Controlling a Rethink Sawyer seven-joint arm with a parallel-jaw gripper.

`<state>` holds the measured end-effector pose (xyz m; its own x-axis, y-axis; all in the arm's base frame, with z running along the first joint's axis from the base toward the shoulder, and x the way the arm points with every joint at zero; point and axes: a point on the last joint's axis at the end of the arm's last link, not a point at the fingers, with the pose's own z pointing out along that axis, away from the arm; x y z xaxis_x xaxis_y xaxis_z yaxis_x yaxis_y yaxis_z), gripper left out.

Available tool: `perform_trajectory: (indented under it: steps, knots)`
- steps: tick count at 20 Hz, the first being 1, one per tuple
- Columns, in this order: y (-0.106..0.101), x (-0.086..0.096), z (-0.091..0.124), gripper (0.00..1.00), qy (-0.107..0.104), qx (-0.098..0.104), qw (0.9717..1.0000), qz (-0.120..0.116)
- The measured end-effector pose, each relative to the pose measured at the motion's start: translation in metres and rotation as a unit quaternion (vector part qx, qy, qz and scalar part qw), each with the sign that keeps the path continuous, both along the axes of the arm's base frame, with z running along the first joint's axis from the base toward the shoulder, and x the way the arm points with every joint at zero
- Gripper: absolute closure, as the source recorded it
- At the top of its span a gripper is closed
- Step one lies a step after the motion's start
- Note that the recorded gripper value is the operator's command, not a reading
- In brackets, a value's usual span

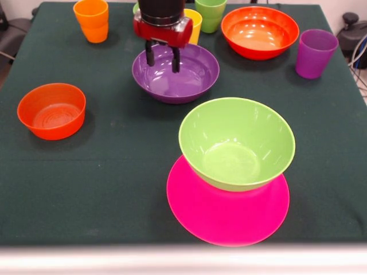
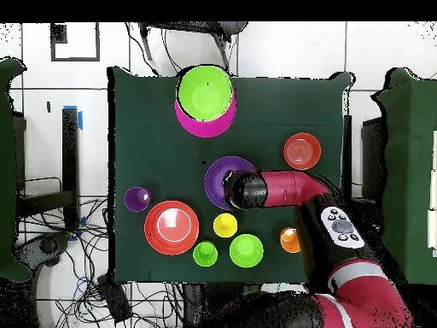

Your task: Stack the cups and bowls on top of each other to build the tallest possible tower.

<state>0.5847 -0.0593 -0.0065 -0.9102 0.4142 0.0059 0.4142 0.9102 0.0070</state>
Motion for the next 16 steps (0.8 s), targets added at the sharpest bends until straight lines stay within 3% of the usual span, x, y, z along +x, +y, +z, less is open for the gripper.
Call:
perform_trajectory:
  steps: [9, 16]
  knots:
    - [-0.017, 0.015, 0.033, 0.0, -0.026, -0.014, 0.9995, -0.006]
    - [-0.033, 0.012, 0.036, 0.0, -0.021, -0.016, 0.9995, -0.018]
